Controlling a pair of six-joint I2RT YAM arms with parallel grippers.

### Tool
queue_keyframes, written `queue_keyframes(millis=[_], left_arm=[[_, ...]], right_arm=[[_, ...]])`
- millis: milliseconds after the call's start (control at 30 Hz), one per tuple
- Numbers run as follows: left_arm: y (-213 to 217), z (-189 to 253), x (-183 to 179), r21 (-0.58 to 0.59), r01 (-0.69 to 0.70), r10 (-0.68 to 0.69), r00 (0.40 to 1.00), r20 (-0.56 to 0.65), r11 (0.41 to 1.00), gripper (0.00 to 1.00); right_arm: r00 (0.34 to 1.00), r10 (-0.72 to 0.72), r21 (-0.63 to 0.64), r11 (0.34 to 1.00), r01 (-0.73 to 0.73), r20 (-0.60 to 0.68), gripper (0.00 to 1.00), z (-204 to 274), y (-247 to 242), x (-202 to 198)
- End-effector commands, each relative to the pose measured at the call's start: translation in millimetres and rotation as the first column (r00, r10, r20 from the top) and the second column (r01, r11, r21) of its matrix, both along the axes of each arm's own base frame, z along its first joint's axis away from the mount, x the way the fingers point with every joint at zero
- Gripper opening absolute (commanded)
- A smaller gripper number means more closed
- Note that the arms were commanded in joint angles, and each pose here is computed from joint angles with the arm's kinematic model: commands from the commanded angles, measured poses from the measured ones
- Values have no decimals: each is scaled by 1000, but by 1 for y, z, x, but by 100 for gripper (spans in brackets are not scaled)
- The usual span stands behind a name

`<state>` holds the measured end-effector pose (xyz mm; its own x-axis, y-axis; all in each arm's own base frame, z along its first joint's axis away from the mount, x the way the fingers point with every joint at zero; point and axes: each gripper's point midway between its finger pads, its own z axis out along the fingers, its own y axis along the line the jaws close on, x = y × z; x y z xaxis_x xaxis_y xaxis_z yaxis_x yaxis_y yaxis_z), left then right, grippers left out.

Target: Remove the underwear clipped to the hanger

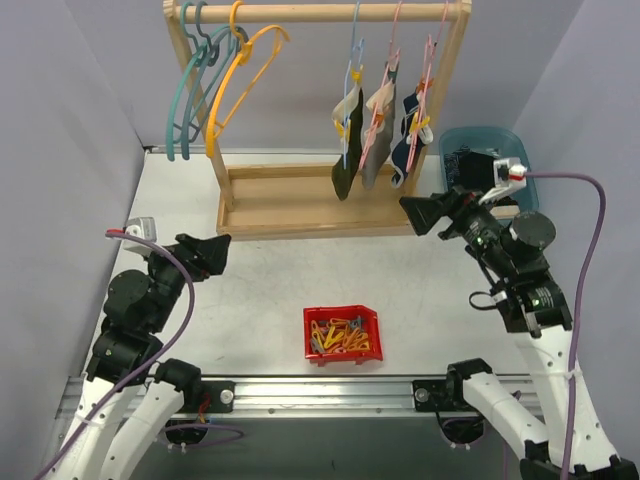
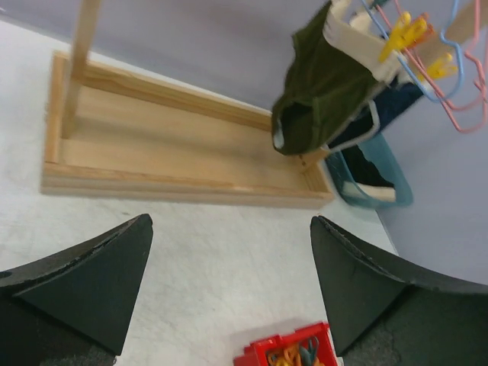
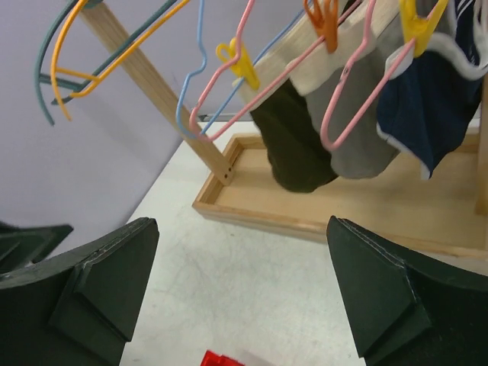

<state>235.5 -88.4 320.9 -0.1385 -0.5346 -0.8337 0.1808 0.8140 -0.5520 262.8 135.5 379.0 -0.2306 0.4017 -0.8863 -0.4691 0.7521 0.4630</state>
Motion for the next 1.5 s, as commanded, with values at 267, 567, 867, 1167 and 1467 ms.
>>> queue_keyframes(millis=[267,567,867,1167,1467], left_arm=[[-56,-40,-11,-44,304,-307,939,-157,952,94],[-59,-52,-16,-49,326,-329,918,-221,944,94],[-54,-51,-28,-54,316,-320,923,-215,947,94],[-53,-55,-32,-62,318,-324,919,-223,946,94],[-53,-58,-35,-59,323,-328,917,-225,944,94]], right_arm=[[901,-433,-253,873,418,-4,100,51,-45,108],[807,-588,-372,763,529,-58,99,37,-24,130],[765,-633,-426,728,537,-118,88,14,-24,138],[781,-600,-443,756,481,-176,75,-4,-9,148],[768,-607,-453,754,476,-203,45,-17,-8,150]])
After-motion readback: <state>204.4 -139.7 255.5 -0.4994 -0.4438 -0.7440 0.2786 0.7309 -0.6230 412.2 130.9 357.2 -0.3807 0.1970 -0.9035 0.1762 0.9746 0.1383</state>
